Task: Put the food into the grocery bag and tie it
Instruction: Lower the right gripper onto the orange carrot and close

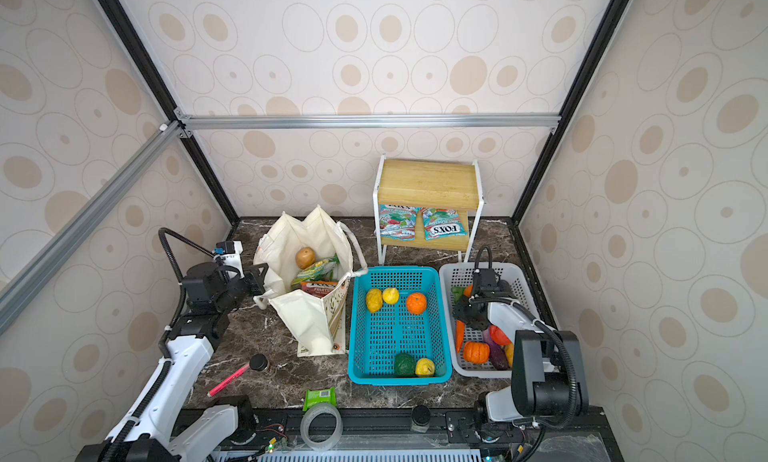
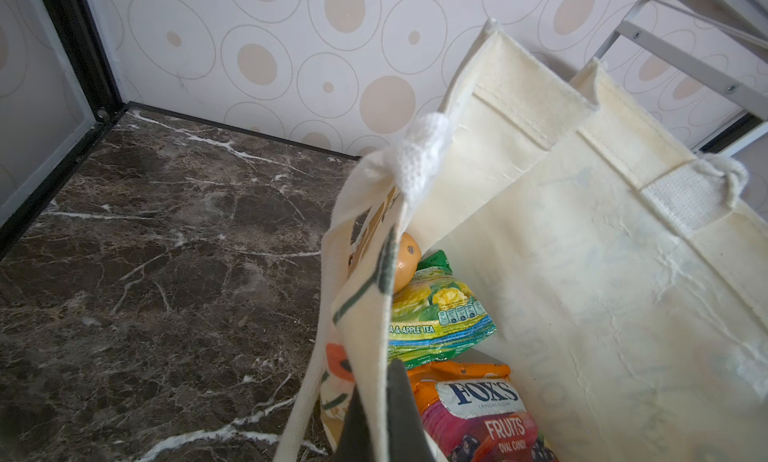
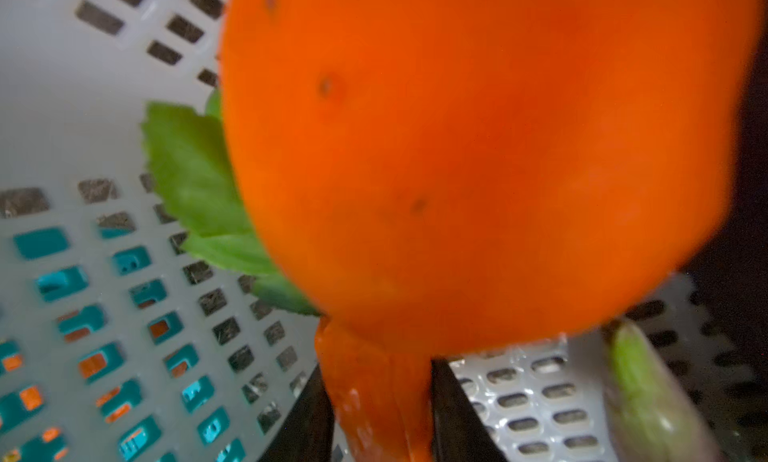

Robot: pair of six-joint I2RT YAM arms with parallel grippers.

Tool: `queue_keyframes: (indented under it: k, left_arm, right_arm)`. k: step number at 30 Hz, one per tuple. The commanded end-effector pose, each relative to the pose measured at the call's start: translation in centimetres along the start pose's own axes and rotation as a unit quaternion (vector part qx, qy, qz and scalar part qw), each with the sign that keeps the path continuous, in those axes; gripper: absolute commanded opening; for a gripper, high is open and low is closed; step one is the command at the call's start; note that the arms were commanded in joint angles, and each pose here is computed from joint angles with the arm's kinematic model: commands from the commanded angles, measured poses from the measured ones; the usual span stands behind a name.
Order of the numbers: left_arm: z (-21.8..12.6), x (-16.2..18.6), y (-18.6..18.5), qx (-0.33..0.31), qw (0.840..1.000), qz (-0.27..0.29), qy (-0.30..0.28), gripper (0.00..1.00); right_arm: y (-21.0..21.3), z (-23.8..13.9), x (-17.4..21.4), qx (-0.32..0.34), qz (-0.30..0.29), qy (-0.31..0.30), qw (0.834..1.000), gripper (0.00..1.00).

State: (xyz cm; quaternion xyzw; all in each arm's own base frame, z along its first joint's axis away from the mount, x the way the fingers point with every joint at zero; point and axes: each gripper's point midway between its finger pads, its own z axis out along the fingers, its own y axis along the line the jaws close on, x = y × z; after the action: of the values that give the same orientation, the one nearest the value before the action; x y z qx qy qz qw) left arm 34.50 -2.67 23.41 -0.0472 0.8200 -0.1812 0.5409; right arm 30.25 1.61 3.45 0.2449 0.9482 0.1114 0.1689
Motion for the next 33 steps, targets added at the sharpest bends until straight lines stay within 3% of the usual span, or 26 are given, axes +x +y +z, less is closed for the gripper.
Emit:
queue_keyframes:
  k: [1,12,25,33]
  left_arm:
    - [0.0,-0.4,-0.3,0.004,1.0,0.013,-0.003,0.0]
    - [0.0,-0.5,-0.3,0.003,1.0,0.014,-0.005,0.0]
    - [0.0,-0.5,-0.3,0.004,1.0,0.013,-0.005,0.0]
    - [-0.1,-0.5,-0.4,0.005,1.0,0.013,-0.005,0.0]
  right_arm:
    - [-1.4,0.0,0.8,0.032,0.015,0.013,0.999,0.32]
    - [0.8,-5.1,-0.9,-0.012,-0.003,-0.047,0.999,0.29]
    - [1.4,-10.9,-3.6,0.003,-0.018,-0.122,0.992,0.29]
    - [4.3,-15.7,-4.2,-0.05,-0.038,-0.158,0.985,0.29]
